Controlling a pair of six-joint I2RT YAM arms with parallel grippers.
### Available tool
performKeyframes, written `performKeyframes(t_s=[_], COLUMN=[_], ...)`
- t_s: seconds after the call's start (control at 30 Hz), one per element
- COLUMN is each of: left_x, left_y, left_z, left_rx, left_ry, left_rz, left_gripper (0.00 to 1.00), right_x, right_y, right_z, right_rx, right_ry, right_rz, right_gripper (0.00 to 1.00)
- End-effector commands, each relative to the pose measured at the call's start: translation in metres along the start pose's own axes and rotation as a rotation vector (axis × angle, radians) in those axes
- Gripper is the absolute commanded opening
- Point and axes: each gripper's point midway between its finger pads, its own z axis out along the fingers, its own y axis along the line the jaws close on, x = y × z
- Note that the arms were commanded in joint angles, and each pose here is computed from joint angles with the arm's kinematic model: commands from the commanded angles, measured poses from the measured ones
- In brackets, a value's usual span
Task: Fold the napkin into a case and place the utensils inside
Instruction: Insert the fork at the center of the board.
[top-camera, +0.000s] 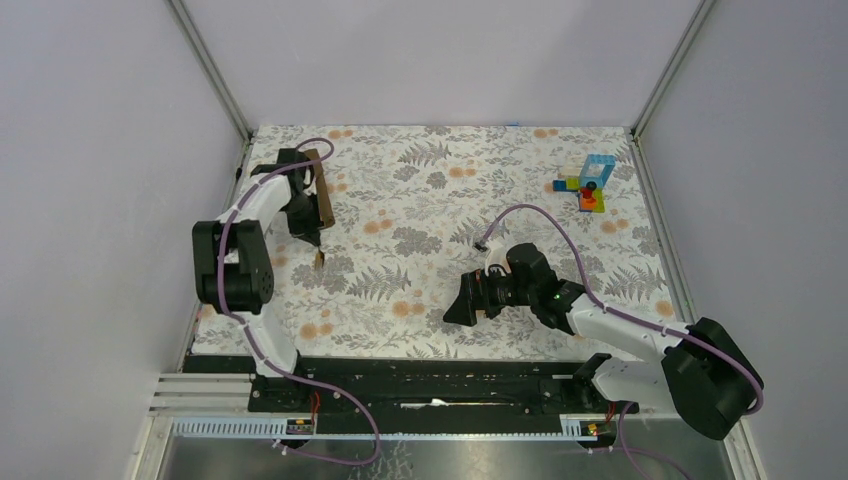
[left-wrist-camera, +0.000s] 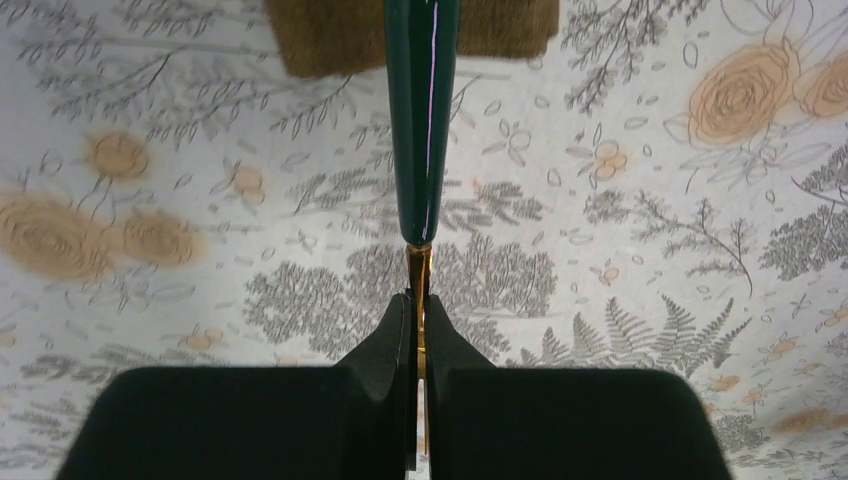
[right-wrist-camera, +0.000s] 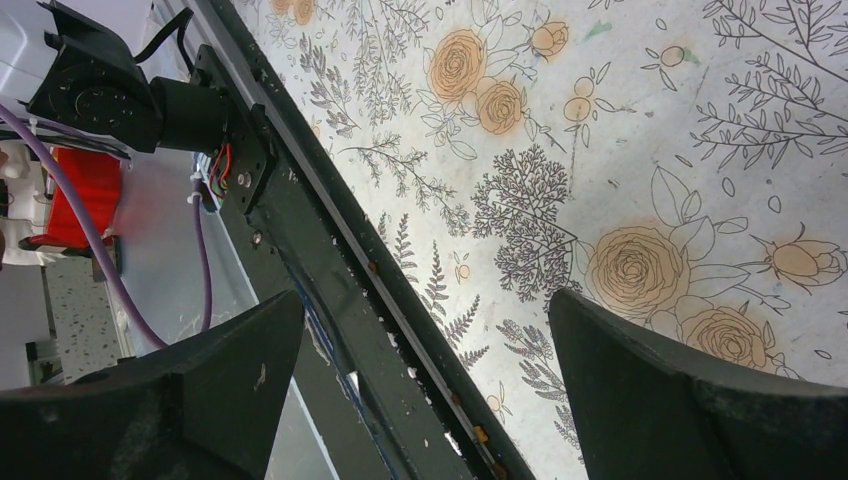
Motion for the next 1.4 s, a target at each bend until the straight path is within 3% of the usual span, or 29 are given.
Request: performKeyframes(t_s=[0.0, 0.3, 0.93, 0.97, 1.07, 1.13, 1.37], left_x=[-0.026, -0.058, -0.096, -0.098, -0.106, -0.110, -0.074], left_y=[-0.014, -0.016, 0.002, 0.002, -0.002, -0.006, -0.007], left_z=[0.005, 0.032, 0.043, 0.043, 0.037, 0.024, -0.033], left_rx=[0.059, 0.085, 0.100, 0.099, 0.110, 0.126, 0.197], left_ry=[-0.009, 0.034, 0.058, 0.053, 0.031, -0.011, -0.196], left_rz=[0.035, 0.039, -0.001, -0.002, -0.006, -0.019, -0.139], left_gripper=[0.00, 0.00, 0.00, 0.02, 0.23, 0.32, 0.41], right_x=[-0.007, -0.008, -0.008, -0.008, -0.008, -0.007, -0.008], right_y=[0.004, -0.001, -0.004, -0.005, -0.005, -0.005, -0.003], right_z=[0.001, 0.003, 0.009, 0.009, 0.009, 0.009, 0.008], right_rx=[-0.020, 0.001, 0.009, 0.011, 0.011, 0.010, -0.002], right_ry=[-0.015, -0.008, 0.008, 0.008, 0.008, 0.008, -0.003], right_rz=[-0.021, -0.014, 0.000, 0.000, 0.002, 0.005, 0.006], right_gripper=[1.00, 1.00, 1.00, 1.00, 1.00, 1.00, 1.00])
